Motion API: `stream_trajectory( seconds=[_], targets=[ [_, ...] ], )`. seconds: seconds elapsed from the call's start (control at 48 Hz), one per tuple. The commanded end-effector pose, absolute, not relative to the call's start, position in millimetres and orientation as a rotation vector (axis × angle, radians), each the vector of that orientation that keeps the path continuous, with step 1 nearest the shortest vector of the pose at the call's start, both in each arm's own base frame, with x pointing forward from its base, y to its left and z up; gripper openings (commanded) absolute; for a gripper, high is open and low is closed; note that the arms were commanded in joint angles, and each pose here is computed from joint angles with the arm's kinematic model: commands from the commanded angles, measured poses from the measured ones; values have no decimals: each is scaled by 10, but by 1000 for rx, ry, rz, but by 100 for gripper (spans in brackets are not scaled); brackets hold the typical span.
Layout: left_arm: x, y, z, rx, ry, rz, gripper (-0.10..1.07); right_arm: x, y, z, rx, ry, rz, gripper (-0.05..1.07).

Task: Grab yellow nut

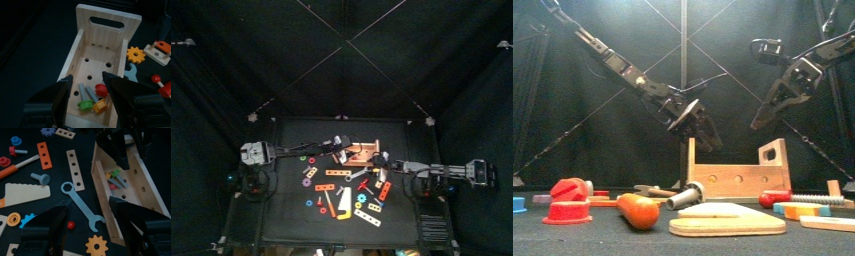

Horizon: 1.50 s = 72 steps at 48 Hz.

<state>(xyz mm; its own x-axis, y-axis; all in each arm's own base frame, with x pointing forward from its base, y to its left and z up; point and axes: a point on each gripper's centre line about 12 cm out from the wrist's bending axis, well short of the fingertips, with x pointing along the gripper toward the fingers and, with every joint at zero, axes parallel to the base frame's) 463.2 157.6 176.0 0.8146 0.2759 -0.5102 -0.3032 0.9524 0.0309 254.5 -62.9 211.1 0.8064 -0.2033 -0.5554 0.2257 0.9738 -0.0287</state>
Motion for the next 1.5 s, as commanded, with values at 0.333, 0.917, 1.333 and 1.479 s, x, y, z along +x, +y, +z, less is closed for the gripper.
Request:
stream_trajectory(
  seconds=[0.333, 0.917, 1.333, 1.479],
  targets=[
    [4481, 1507, 2333, 3, 429, 302, 88, 2608, -247, 2144, 186, 618, -127, 93],
    [3471, 232, 2173, 62, 372, 38, 88, 3160, 630, 1725, 100, 794, 131, 93],
    [3148, -82, 1788, -9, 465, -19, 87, 3371, 859, 1414, 26, 969, 182, 92],
    [3110, -146, 1743, -32, 480, -26, 87, 3437, 865, 1364, -7, 976, 188, 92]
  ],
)
